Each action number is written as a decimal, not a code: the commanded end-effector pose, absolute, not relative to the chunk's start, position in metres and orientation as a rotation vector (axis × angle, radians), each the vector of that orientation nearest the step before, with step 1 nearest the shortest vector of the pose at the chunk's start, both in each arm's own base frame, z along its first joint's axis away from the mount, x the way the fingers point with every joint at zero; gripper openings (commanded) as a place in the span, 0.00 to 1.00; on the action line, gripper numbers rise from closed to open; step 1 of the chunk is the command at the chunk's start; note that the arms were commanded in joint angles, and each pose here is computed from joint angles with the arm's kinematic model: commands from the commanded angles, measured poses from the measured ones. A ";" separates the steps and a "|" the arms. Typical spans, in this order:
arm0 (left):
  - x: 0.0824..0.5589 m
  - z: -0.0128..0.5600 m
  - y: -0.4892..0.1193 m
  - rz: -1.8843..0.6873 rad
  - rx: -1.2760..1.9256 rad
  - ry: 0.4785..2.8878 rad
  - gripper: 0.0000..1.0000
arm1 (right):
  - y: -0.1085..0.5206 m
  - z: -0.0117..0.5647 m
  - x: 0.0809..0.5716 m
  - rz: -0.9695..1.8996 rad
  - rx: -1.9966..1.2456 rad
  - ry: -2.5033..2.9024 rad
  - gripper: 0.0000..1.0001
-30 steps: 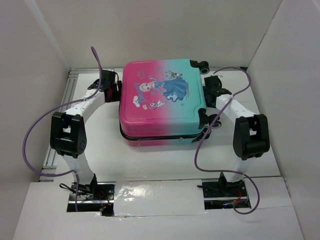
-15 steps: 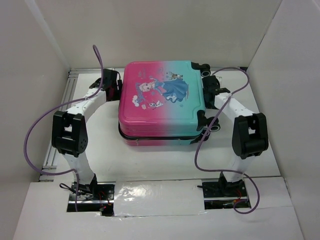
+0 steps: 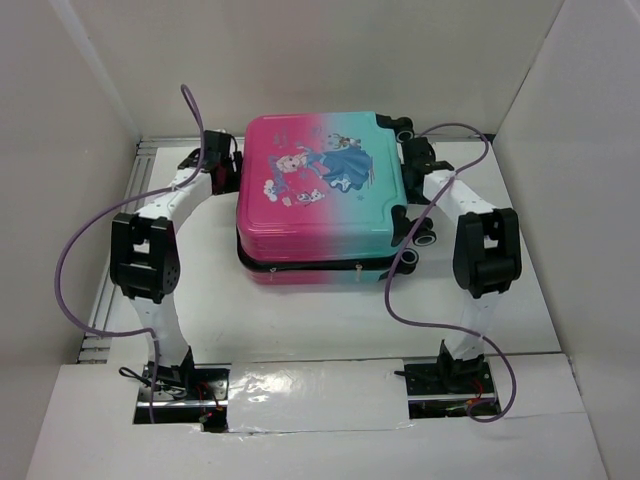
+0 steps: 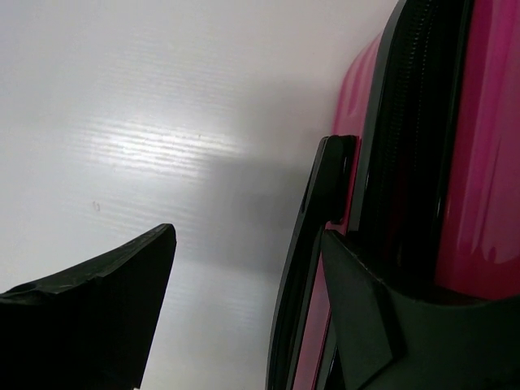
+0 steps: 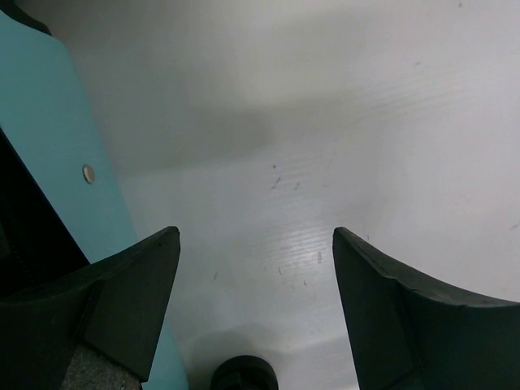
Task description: Pack the luggage
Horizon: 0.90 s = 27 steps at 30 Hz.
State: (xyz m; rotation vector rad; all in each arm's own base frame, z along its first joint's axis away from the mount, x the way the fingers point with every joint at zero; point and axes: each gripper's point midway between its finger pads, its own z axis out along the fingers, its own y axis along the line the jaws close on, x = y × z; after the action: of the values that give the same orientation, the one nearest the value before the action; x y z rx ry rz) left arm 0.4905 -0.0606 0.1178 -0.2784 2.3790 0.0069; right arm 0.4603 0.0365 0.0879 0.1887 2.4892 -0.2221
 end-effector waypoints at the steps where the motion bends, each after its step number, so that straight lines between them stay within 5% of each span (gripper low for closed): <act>1: 0.493 0.133 -0.233 -0.663 -0.016 2.334 0.86 | 0.206 0.095 0.487 0.478 -0.012 2.373 0.86; 12: 0.514 0.177 -0.226 -0.665 -0.019 2.246 0.86 | 0.203 0.143 0.531 0.459 -0.031 2.303 0.84; 27: 0.475 0.269 -0.095 -0.519 -0.221 2.099 0.96 | 0.094 0.220 0.471 0.087 0.112 2.334 0.93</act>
State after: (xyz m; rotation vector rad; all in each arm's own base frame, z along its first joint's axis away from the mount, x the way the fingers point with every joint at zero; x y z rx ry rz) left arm 0.4922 -0.0430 0.2320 -0.3426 2.1473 -0.2497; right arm 0.4858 0.0283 0.1326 0.1780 2.4805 -0.2561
